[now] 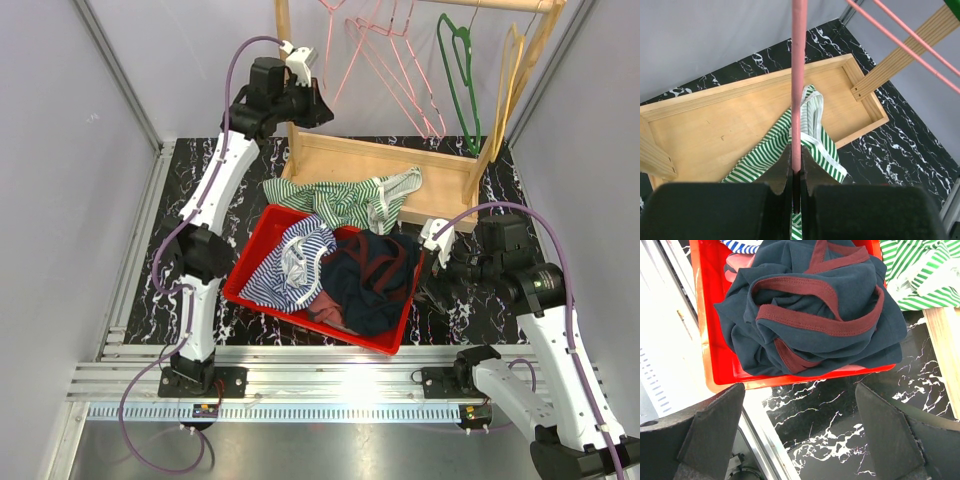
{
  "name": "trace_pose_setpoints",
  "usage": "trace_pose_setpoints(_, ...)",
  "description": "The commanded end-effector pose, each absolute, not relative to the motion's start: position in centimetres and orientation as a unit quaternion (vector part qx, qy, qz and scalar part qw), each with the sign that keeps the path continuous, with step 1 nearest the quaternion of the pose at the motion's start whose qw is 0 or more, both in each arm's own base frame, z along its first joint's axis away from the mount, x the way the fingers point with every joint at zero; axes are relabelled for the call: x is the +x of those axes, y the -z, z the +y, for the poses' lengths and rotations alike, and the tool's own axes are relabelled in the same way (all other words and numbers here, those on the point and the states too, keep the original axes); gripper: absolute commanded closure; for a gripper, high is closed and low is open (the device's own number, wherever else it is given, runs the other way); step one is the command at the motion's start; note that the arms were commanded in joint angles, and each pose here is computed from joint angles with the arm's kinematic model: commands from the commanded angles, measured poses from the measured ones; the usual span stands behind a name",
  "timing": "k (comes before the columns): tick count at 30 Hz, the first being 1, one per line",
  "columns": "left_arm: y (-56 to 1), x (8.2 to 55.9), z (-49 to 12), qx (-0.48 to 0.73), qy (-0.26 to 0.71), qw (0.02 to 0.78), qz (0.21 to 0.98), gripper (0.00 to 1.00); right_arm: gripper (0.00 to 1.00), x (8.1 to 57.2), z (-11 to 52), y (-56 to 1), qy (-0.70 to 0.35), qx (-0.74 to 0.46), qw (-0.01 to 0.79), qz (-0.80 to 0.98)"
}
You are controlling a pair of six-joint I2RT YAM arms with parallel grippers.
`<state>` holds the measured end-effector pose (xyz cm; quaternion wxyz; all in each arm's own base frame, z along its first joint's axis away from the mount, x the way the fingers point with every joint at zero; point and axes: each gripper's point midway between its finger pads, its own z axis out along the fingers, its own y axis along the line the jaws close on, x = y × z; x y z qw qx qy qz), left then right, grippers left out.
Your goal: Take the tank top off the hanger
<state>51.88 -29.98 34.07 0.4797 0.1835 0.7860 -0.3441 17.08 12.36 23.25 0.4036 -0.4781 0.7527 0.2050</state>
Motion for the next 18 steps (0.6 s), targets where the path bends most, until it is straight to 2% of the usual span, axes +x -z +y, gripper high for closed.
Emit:
trace_pose_setpoints(1, -38.1, 51.9, -30.1, 0.171, 0.379, 0.511, 0.753, 1.00, 0.00, 17.2, 12.9, -23.8, -0.218, -0.478, 0.417, 0.742)
trace_pose_setpoints(6, -40.4, 51.7, -31.2, 0.155, 0.427, 0.515, 0.727, 1.00, 0.00, 17.2, 13.0, -23.8, -0.220, -0.479, 0.418, 0.740)
trace_pose_setpoints(18, -37.2, 52.2, -32.7, 0.142, 0.452, 0.469, 0.746, 1.00, 0.00, 17.1, 13.1, -23.7, -0.223, -0.479, 0.418, 0.738)
